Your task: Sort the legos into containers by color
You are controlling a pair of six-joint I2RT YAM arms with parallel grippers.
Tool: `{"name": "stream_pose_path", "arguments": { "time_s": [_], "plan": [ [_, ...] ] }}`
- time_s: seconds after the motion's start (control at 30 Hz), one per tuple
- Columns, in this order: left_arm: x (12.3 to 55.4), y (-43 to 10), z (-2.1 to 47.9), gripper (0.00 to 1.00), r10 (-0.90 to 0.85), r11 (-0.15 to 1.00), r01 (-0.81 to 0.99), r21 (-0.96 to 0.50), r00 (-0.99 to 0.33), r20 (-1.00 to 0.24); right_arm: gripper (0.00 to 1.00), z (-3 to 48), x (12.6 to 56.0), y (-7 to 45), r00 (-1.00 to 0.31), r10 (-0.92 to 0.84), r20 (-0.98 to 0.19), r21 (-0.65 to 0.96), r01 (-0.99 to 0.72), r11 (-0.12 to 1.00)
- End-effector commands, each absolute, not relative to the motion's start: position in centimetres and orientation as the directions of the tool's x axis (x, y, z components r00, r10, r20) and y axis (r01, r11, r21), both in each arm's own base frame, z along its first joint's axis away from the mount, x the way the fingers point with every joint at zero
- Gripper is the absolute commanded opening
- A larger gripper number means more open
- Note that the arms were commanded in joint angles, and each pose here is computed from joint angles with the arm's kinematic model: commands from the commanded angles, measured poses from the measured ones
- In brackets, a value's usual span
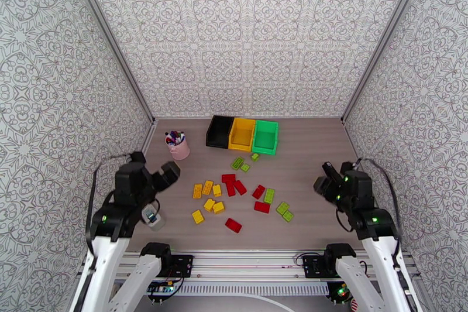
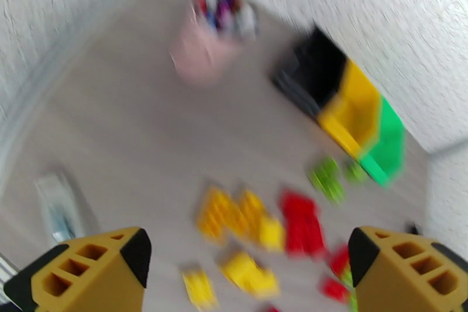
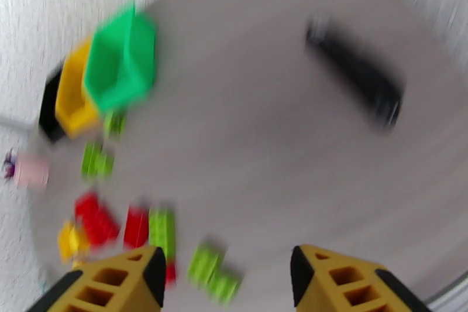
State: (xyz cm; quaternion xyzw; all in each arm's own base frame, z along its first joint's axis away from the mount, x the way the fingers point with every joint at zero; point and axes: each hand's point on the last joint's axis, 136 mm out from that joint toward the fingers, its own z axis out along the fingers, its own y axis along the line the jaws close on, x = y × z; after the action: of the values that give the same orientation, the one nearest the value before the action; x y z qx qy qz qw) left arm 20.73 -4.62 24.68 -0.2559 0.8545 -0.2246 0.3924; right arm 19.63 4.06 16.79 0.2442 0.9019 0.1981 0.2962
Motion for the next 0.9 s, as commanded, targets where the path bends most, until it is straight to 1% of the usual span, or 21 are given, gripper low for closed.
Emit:
{"name": "stream_pose_path", "arguments": {
  "time_s": [0.0,0.07,0.17,0.3,0.43,0.6,0.73,0.83,0.87],
  "plan": [
    [14.5,-6.9,19.5,0.9,-0.693,0.647,-0.411,-0.642,-0.668,-0.272,0.62,13.6,13.0,7.0,-0.795,0.592,-0.131,0.56,0.433,0.706],
    [12.7,-7.3,18.5,0.89,-0.682,0.641,-0.408,-0.65,-0.691,-0.239,0.62,13.8,11.8,8.0,-0.812,0.577,-0.092,0.601,0.416,0.682],
    [10.9,-7.0,16.8,0.9,-0.661,0.661,-0.42,-0.622,-0.719,-0.216,0.63,13.3,11.1,8.0,-0.825,0.555,-0.106,0.597,0.393,0.699],
    [10.8,-7.8,16.6,0.91,-0.601,0.704,-0.37,-0.607,-0.765,-0.23,0.61,11.8,11.0,8.3,-0.828,0.559,-0.047,0.587,0.43,0.686],
    [13.2,-10.4,16.7,0.9,-0.496,0.779,-0.283,-0.559,-0.824,-0.274,0.62,11.8,11.8,8.2,-0.824,0.564,-0.048,0.584,0.435,0.686],
    [16.8,-15.9,17.4,0.91,-0.357,0.851,-0.132,-0.509,-0.855,-0.376,0.62,10.9,12.9,8.3,-0.827,0.561,-0.018,0.565,0.454,0.689],
    [19.2,-20.3,18.6,0.93,-0.289,0.857,-0.024,-0.515,-0.85,-0.441,0.61,11.0,14.8,8.7,-0.808,0.588,-0.016,0.578,0.473,0.665],
    [21.1,-21.7,19.0,0.99,-0.29,0.838,0.009,-0.545,-0.839,-0.46,0.6,10.8,16.6,9.3,-0.805,0.592,-0.029,0.559,0.478,0.678],
    [21.9,-22.0,19.0,0.99,-0.293,0.824,0.019,-0.566,-0.842,-0.454,0.6,10.7,17.2,9.8,-0.809,0.587,-0.033,0.548,0.477,0.687]
  ]
}}
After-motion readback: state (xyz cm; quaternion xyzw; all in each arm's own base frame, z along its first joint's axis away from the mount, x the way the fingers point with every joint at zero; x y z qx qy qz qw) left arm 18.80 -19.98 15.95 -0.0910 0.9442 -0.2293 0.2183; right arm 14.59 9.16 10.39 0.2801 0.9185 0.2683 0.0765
